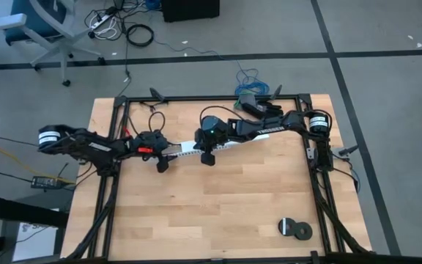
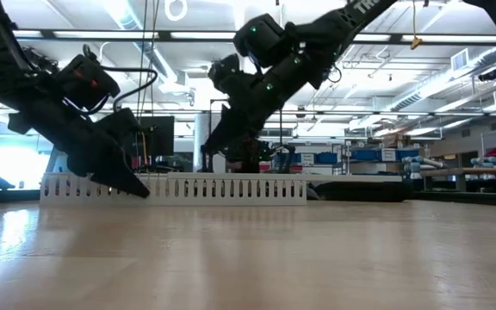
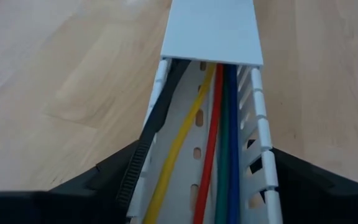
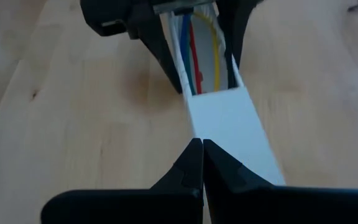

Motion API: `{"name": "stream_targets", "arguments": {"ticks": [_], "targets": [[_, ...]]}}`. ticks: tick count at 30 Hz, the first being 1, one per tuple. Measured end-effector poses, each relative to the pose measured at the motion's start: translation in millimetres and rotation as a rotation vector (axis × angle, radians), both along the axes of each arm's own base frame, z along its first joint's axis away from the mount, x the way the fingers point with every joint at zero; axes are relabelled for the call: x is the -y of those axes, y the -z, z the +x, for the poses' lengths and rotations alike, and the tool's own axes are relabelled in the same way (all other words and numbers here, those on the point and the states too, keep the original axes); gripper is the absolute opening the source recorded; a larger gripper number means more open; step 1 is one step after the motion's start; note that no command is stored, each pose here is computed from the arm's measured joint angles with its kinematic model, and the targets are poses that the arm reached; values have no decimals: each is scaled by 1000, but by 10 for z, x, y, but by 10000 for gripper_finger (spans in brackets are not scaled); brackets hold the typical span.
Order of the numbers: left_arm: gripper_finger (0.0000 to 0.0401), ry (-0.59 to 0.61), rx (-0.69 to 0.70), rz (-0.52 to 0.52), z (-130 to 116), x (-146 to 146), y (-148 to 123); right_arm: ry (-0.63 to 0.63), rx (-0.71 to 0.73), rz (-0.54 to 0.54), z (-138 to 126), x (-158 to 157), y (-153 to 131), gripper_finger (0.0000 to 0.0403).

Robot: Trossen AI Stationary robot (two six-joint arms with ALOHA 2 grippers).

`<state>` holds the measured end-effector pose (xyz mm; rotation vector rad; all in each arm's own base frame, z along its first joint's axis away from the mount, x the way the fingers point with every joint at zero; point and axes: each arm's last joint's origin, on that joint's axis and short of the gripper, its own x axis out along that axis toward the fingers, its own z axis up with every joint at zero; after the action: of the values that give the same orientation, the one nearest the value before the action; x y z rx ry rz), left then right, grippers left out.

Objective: Ziptie cables
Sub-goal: Close the white cable duct lid

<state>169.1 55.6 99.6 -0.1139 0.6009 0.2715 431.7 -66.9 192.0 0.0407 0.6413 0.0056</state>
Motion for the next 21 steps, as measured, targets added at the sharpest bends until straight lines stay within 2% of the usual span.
{"name": "stream_targets", "arguments": {"ticks": [6, 11, 17, 21], "targets": [[266, 8, 19, 3, 23, -5, 5, 26, 26, 30, -73, -7, 175, 0], [241, 22, 32, 25, 33, -8, -9, 29, 39, 30, -79, 5, 185, 0], [237, 23, 39, 28, 36, -9, -15, 82, 25, 12, -85, 121, 249, 0], [236, 21, 26, 25, 27, -7, -2, 77, 21, 74, -40, 197, 428, 0]]}}
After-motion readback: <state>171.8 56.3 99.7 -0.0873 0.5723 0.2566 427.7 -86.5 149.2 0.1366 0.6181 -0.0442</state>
